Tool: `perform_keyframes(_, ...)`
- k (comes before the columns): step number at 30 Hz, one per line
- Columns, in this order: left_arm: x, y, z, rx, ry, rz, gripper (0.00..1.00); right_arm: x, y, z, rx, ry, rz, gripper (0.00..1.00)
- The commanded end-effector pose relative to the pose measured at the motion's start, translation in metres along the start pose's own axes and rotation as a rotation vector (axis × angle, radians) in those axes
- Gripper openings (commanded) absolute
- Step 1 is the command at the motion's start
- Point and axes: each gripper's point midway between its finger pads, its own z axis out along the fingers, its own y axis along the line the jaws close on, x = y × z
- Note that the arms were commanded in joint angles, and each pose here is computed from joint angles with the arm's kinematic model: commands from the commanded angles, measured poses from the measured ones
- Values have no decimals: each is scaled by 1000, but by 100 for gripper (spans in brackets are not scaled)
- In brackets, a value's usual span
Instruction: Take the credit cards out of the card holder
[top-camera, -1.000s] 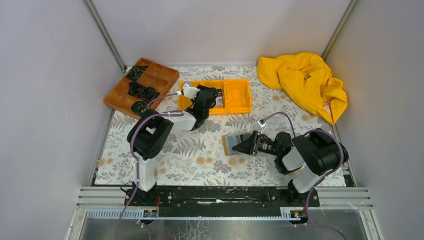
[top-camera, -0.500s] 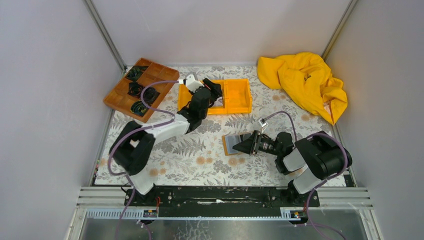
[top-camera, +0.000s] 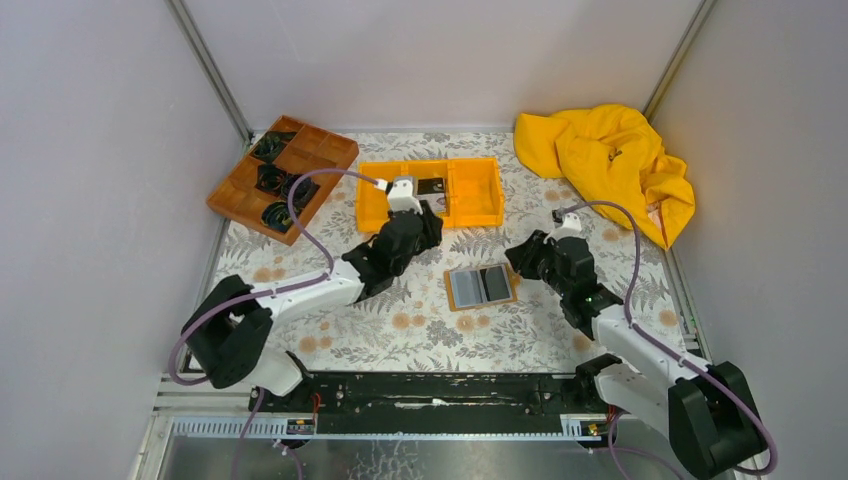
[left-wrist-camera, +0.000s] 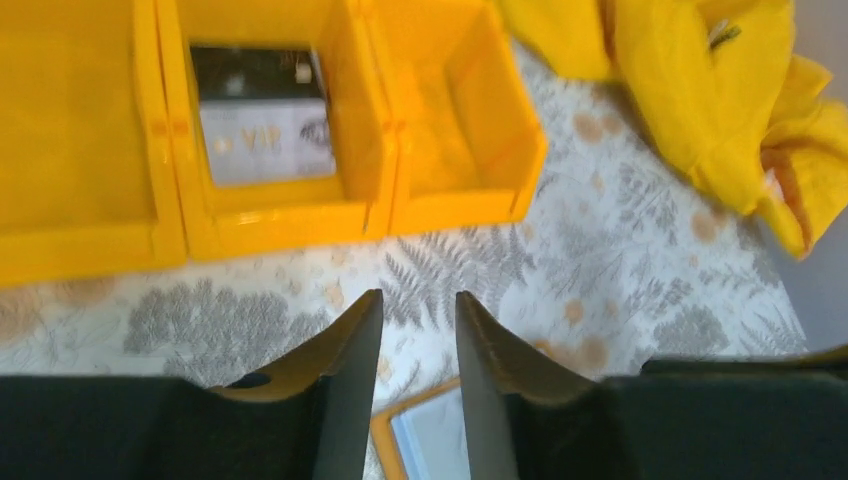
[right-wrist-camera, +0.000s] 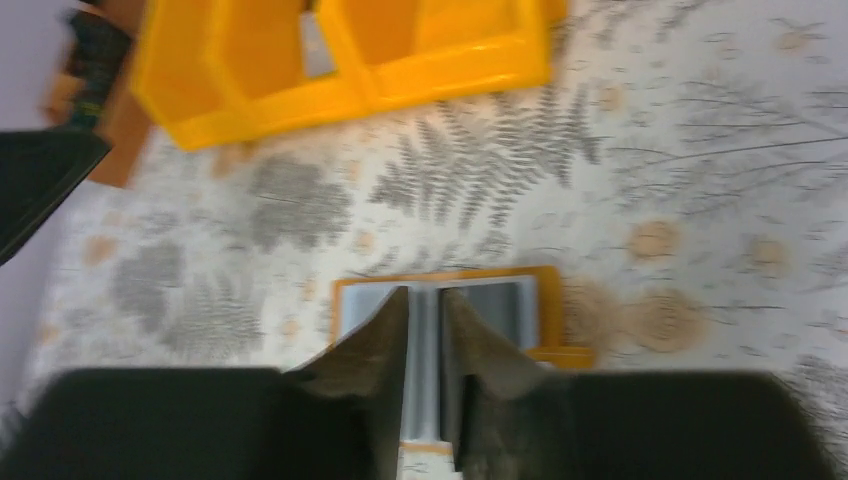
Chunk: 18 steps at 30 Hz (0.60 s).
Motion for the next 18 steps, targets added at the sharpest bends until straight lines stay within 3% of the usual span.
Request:
perform_keyframes(1, 57, 8, -4, 63, 145, 22, 20, 9, -52, -1, 289, 87, -71, 15)
perform_keyframes(2, 71, 6, -7, 106, 174, 32, 4, 10, -54, 2, 299, 93, -70, 3)
perform_keyframes(3, 78, 3, -9, 143, 188, 34, 0, 11, -57, 4, 311, 97, -67, 0)
perform_keyframes(9, 95, -19, -19, 310, 233, 20, 2, 35, -69, 10, 286, 105, -55, 0)
perform_keyframes(14, 102, -23, -16, 343, 242, -8, 26, 45, -66, 15, 270, 163, -56, 0)
perform_keyframes(16, 104, -27, -16, 366, 252, -29, 49, 48, -65, 17, 260, 184, -53, 0)
perform_keyframes(18, 106, -34, -18, 413, 268, -46, 64, 53, -63, 19, 244, 214, -50, 0)
